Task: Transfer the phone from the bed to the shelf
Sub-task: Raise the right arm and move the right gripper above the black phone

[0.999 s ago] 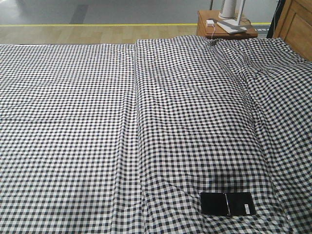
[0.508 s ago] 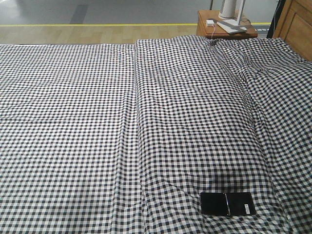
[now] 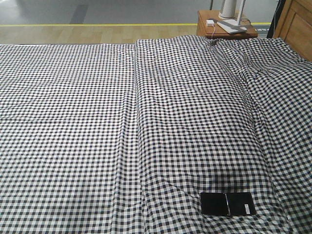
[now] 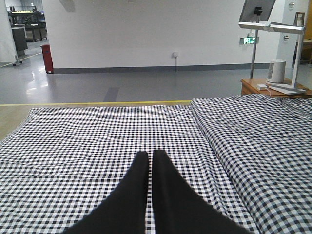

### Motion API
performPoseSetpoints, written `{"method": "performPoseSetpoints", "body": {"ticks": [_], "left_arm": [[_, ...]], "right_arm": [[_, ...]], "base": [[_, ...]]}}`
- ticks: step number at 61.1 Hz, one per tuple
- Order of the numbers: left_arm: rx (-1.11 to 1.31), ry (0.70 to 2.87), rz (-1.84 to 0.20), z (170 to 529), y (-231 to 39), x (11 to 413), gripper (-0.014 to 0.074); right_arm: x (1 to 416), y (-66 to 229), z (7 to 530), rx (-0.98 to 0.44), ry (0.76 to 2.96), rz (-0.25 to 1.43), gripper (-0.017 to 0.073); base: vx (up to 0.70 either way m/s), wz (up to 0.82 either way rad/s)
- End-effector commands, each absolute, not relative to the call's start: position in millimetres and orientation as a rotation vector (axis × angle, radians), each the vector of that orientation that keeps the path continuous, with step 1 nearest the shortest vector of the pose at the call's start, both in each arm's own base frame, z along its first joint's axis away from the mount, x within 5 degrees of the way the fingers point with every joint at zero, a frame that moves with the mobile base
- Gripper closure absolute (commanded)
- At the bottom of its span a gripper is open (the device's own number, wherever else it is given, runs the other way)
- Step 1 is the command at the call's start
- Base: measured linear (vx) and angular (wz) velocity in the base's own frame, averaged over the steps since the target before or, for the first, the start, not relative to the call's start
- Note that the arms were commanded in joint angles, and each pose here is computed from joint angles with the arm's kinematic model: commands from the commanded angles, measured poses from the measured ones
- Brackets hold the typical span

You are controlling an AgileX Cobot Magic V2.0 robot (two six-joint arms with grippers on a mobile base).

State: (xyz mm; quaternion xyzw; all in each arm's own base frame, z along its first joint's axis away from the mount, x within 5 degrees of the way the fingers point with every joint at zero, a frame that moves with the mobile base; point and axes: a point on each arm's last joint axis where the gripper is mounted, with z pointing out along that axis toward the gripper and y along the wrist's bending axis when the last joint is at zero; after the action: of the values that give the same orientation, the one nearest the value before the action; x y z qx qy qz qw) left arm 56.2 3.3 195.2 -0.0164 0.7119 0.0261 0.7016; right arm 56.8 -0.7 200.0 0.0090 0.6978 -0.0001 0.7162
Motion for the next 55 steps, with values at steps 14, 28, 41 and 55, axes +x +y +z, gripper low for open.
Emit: {"method": "performPoseSetpoints", "body": {"ticks": [14,28,41,55], "left_arm": [[-0.045,1.480,0.041,210.6,3.0,54.3,0.0592],[-0.045,1.480,0.041,210.6,3.0,54.3,0.0592],[-0.045,1.480,0.041,210.6,3.0,54.3,0.0592],[-0.045,1.480,0.041,210.6,3.0,54.3,0.0592]], "right_arm": [[53.8,-0.9,217.4,0.010,1.331,-0.013,0.0564],[42.5,-0.9,249.1,0.008,1.037,-0.019,0.0564],[24.2,-0.7,302.4,0.006,0.899,-0.022,0.0564],[22.3,-0.5,362.9,0.004,0.944,-0.024,0.0564]], "base": [[0.00,0.00],[0.00,0.00],[0.00,0.00],[0.00,0.00]]}}
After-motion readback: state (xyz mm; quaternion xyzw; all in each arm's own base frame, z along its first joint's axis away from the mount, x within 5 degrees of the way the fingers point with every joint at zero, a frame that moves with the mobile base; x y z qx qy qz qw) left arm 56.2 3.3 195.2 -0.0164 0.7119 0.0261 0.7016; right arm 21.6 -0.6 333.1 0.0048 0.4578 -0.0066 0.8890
